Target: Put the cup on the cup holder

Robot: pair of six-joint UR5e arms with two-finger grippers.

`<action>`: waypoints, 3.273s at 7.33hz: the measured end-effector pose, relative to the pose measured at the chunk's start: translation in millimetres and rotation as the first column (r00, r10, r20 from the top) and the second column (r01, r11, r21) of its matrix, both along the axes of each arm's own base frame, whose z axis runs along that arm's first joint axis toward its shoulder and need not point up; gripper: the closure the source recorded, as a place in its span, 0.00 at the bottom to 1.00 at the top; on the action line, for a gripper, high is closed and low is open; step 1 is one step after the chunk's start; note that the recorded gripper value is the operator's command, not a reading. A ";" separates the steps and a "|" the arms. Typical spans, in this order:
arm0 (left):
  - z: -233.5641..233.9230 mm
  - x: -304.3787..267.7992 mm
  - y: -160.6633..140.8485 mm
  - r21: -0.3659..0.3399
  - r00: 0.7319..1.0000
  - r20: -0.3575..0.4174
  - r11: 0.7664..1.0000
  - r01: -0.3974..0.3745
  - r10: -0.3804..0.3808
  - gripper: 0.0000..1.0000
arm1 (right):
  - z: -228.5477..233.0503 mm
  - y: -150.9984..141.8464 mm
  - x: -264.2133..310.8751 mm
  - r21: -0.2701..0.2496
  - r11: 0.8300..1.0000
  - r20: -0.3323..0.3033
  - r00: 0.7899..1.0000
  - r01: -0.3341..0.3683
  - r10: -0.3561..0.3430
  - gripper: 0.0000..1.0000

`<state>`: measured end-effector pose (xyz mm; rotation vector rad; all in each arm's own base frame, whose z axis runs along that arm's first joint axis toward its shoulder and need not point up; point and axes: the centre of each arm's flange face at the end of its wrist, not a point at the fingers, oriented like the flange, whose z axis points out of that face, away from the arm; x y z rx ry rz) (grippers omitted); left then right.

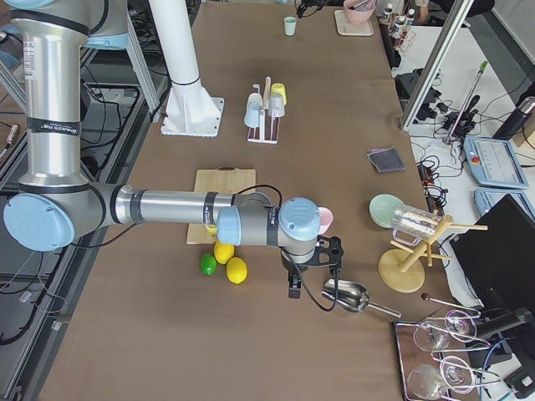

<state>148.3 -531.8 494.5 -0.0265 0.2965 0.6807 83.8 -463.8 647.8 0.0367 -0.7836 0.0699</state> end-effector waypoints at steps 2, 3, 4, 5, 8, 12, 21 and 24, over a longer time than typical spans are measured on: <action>13.7 16.7 6.4 0.014 0.992 0.095 0.996 -0.089 0.087 0.01 | 0.3 0.7 0.0 -0.001 1.000 0.000 1.000 0.000 0.000 0.00; 24.3 34.4 13.1 0.023 0.975 0.161 0.987 -0.158 0.152 0.01 | 1.1 1.6 0.1 -0.002 1.000 0.000 1.000 0.001 -0.001 0.00; 32.9 55.4 20.2 0.036 0.942 0.228 0.965 -0.261 0.246 0.01 | 0.2 1.0 -2.1 0.001 1.000 -0.001 1.000 0.007 -0.007 0.00; 38.5 65.2 23.0 0.048 0.893 0.295 0.929 -0.368 0.339 0.01 | -4.8 -1.2 -7.7 0.011 1.000 -0.003 1.000 0.020 -0.020 0.00; 52.2 84.4 36.1 0.028 0.767 0.387 0.825 -0.565 0.512 0.01 | -70.2 -10.1 -61.3 0.133 0.981 -0.048 0.990 0.138 -0.133 0.00; 102.0 95.6 67.5 -0.005 0.673 0.398 0.735 -0.678 0.624 0.01 | -170.3 -69.4 -166.9 0.120 0.936 -0.191 0.933 0.332 -0.306 0.00; 201.9 93.7 111.8 -0.042 0.612 0.396 0.680 -0.732 0.684 0.01 | -222.5 -157.9 -303.0 0.062 0.651 -0.391 0.619 0.756 -0.681 0.00; 220.8 91.6 113.7 -0.043 0.610 0.395 0.677 -0.735 0.687 0.01 | -230.2 -189.3 -365.2 -0.050 0.501 -0.429 0.434 0.864 -0.792 0.00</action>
